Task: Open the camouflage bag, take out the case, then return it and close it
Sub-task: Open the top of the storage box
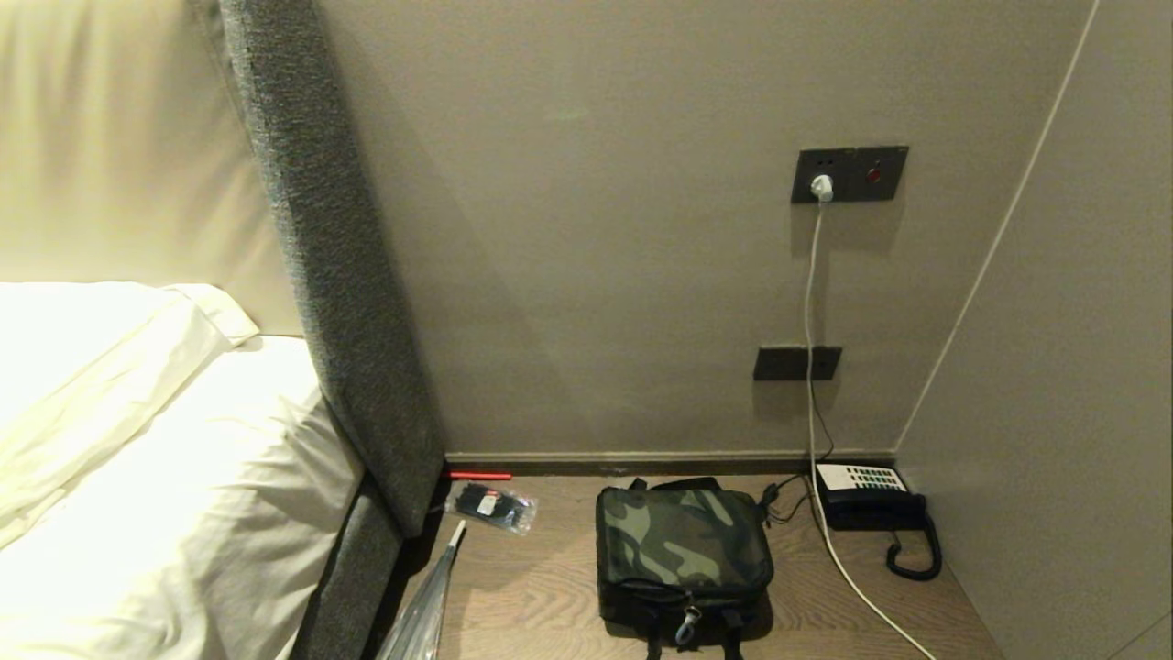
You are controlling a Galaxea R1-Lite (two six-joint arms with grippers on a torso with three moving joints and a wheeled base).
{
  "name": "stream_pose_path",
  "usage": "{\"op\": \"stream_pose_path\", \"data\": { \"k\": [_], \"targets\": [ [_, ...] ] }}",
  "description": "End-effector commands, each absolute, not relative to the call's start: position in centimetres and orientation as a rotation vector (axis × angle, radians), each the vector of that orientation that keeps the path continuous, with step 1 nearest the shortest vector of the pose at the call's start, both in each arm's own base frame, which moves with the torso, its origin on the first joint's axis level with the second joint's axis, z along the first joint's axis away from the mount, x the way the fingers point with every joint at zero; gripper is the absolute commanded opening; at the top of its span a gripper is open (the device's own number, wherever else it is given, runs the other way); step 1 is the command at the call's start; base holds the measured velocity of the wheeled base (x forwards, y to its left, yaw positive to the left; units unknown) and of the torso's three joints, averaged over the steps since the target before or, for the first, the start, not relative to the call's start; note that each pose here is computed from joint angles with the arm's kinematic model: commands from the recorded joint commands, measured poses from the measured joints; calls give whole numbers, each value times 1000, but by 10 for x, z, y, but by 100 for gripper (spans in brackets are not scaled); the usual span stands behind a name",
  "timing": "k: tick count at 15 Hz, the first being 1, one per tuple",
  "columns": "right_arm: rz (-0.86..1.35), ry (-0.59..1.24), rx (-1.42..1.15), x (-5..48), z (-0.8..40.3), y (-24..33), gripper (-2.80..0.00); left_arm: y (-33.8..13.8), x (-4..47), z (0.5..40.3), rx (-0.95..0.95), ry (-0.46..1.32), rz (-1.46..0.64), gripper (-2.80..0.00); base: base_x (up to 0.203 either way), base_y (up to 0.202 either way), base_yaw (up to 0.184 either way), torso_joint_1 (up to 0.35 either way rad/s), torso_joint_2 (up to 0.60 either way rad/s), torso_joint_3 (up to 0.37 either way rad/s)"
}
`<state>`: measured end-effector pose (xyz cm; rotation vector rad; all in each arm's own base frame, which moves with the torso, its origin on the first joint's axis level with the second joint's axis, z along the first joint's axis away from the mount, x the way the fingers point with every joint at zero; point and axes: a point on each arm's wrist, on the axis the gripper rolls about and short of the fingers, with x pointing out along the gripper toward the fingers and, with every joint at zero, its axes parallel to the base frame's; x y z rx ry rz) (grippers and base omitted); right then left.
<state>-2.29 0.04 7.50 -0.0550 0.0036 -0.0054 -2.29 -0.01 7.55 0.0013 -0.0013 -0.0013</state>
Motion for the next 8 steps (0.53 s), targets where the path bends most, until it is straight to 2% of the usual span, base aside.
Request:
{"op": "stream_pose_path", "data": {
  "k": [1, 8],
  "targets": [
    [-6, 6, -54, -23, 75, 0, -280, 0, -23, 75, 0, 2, -2, -280, 0, 0, 0, 0, 0, 0],
    [-4, 6, -55, -23, 75, 0, -280, 0, -23, 75, 2, 3, 0, -280, 0, 0, 0, 0, 0, 0]
  ]
}}
